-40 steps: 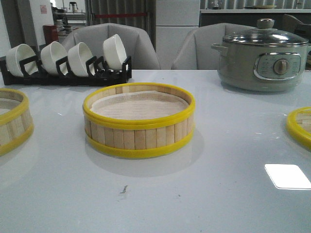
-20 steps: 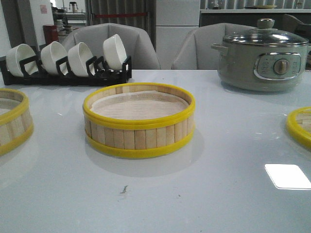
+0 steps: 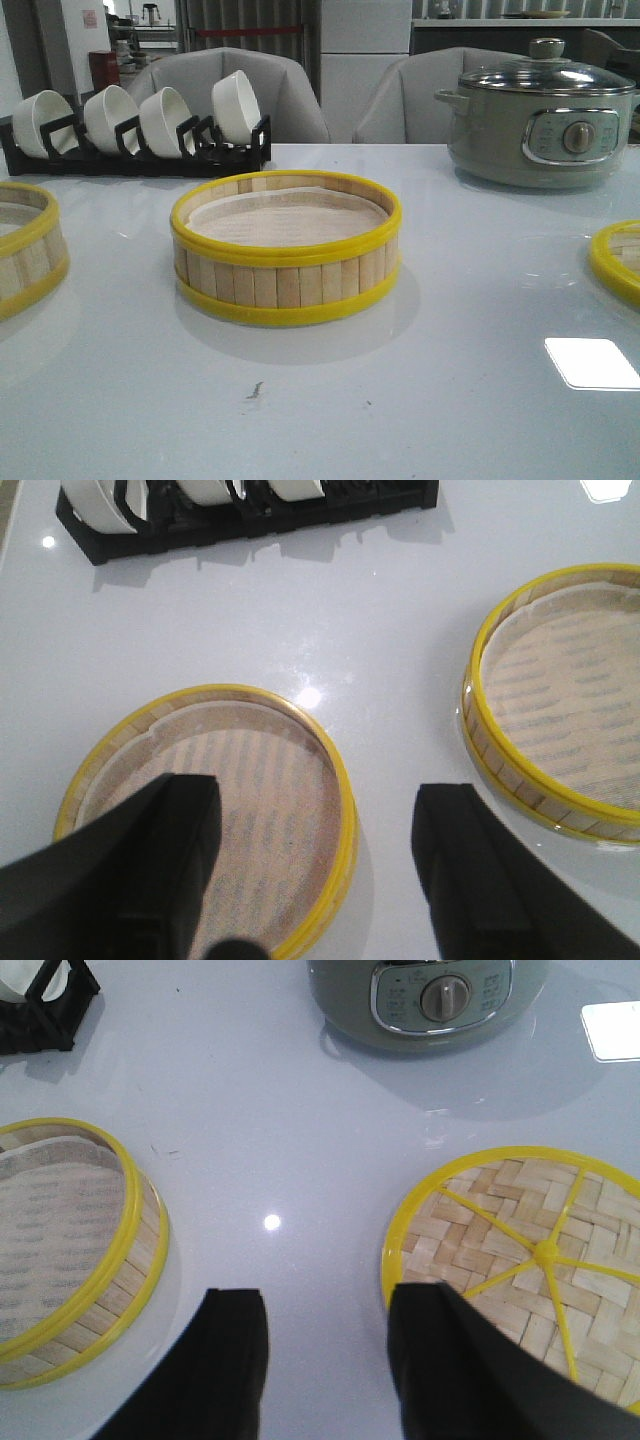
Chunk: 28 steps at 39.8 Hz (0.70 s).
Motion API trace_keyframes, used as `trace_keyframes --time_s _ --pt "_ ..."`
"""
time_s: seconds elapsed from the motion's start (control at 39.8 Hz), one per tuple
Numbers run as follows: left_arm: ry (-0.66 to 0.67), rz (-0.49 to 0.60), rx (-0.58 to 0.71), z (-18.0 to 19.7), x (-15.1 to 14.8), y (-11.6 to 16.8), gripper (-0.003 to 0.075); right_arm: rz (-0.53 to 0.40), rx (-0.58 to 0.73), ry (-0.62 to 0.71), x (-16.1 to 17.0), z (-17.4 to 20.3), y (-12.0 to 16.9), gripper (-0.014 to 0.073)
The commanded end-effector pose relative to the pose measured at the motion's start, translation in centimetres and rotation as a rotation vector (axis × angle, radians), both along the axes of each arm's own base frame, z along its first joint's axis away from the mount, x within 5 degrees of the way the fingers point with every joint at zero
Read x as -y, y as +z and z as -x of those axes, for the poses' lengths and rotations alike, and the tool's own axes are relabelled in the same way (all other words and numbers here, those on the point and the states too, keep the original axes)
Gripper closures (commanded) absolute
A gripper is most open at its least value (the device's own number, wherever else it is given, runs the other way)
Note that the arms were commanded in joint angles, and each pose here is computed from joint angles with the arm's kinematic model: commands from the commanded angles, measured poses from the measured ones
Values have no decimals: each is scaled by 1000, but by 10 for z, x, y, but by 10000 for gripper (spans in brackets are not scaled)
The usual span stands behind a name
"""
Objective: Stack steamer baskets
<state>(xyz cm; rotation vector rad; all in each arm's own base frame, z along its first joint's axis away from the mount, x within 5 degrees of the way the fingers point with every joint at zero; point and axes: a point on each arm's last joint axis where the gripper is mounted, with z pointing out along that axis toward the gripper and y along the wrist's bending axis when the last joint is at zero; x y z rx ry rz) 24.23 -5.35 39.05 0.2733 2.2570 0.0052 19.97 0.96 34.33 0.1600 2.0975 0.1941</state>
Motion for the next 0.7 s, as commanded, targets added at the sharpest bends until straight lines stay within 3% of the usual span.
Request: trace_keyframes --time_s 0.0,0.38,0.68 --pt "-12 23 67 -14 6 5 235 -5 126 -9 1 -2 21 181" --pt "-12 -34 -145 -88 27 -62 235 -5 123 -9 1 -2 20 181" --pt "15 -88 -250 -123 25 -93 235 -4 101 -6 1 -1 19 181"
